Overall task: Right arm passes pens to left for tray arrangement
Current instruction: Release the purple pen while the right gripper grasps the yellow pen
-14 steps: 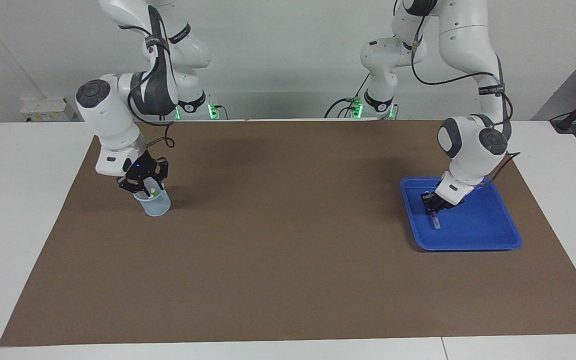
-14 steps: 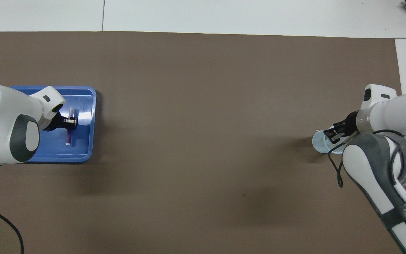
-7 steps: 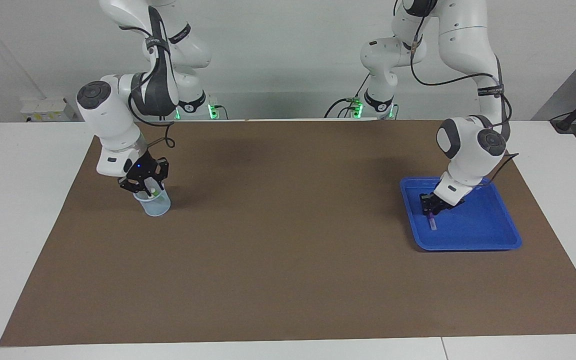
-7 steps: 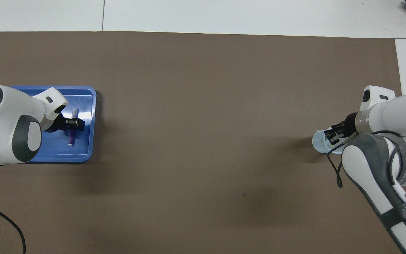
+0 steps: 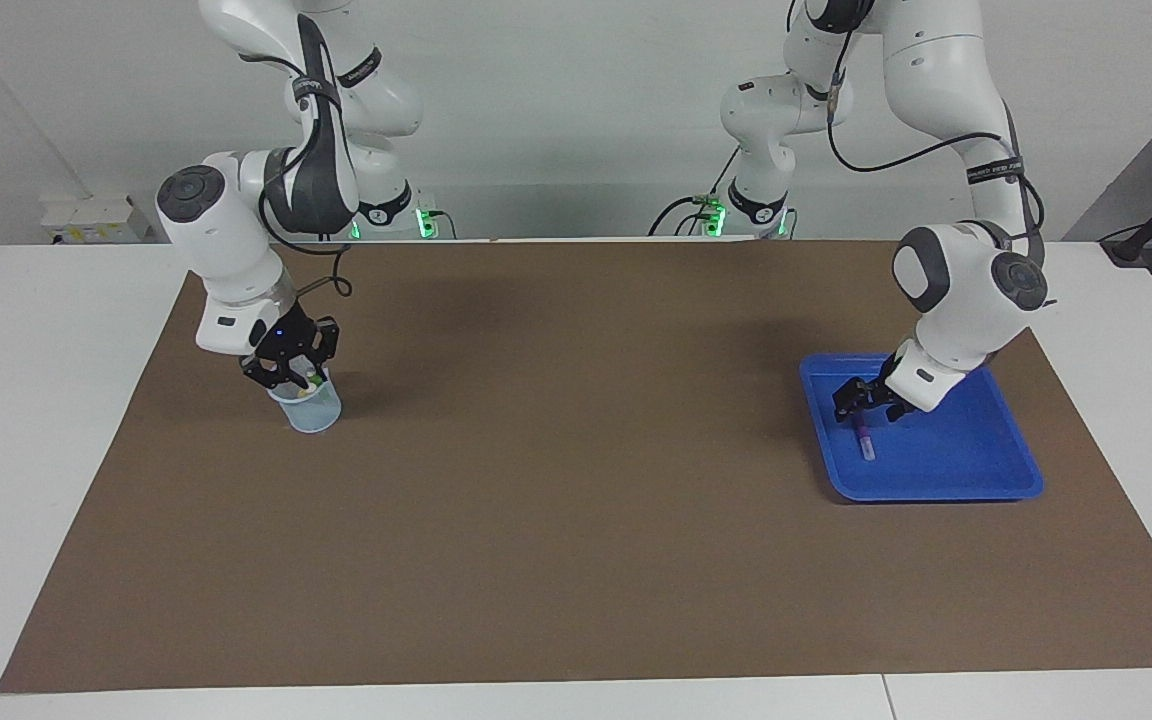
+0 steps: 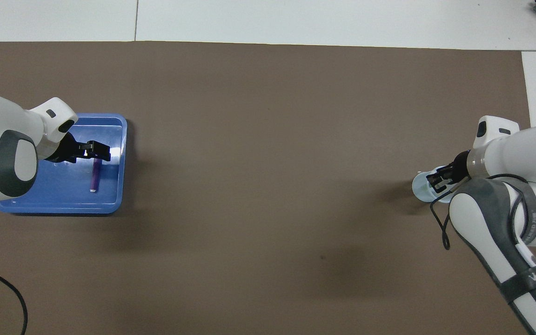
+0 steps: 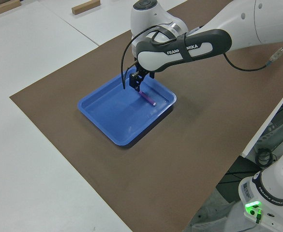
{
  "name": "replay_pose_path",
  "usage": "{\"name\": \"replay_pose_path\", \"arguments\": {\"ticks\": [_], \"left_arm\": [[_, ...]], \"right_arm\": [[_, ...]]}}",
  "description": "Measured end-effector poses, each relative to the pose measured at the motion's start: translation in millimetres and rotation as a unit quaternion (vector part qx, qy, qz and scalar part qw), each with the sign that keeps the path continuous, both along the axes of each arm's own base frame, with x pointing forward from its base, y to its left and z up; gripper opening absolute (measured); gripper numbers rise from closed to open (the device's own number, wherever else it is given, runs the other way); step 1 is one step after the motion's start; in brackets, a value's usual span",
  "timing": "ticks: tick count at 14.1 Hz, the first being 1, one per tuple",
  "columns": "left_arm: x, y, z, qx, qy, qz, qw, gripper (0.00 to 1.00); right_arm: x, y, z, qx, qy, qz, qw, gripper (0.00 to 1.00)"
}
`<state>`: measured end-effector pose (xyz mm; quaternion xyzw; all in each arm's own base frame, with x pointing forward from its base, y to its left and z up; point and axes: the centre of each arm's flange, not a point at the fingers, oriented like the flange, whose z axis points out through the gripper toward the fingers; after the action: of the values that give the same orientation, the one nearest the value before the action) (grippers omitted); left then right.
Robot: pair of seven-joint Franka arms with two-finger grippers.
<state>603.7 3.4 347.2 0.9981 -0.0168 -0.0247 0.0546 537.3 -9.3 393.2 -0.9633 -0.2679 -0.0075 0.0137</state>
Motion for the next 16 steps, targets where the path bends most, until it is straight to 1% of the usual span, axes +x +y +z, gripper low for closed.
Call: {"name": "replay_pose_path", "arguments": {"ticks": [2,3,4,5,8,10,12,14,16], "left_arm": [[2,-1,8,-0.001,0.006,-0.002,1.000,1.00],[4,-2,11,-0.002,0.008,-0.003,1.000,1.00],[5,-3,16,-0.003,0.011,-0.005,1.000,1.00],[6,-5,20,-0.004,0.013,-0.003,1.000,1.00],[8,-11,36,-0.005,0.019,0.010,1.000,1.00],[6,-17,47,-0.005,0.023,0.035,0.999,1.00],[3,-33,62,-0.016,0.025,0.076,0.997,1.00],[2,-52,84,-0.029,0.026,0.123,0.992,1.00],[1,-65,111,-0.044,0.032,0.162,0.985,1.00]], "right_arm": [[-3.6,0,-9,0.001,0.010,-0.004,1.000,0.30],[-3.7,0,-10,0.001,0.010,-0.004,1.000,0.30],[-2.8,0,-8,0.000,0.007,-0.004,1.000,0.24],[-1.4,0,-6,0.000,0.003,-0.005,1.000,0.22],[-1.1,0,-5,0.000,0.001,-0.005,1.000,0.21],[-0.1,-1,-4,0.000,-0.002,-0.005,1.000,0.19],[0.2,-1,-4,0.000,-0.002,-0.006,1.000,0.19],[2.3,-2,0,0.000,-0.005,-0.004,1.000,0.19],[8.7,-1,17,0.000,-0.006,0.003,1.000,0.19]]}}
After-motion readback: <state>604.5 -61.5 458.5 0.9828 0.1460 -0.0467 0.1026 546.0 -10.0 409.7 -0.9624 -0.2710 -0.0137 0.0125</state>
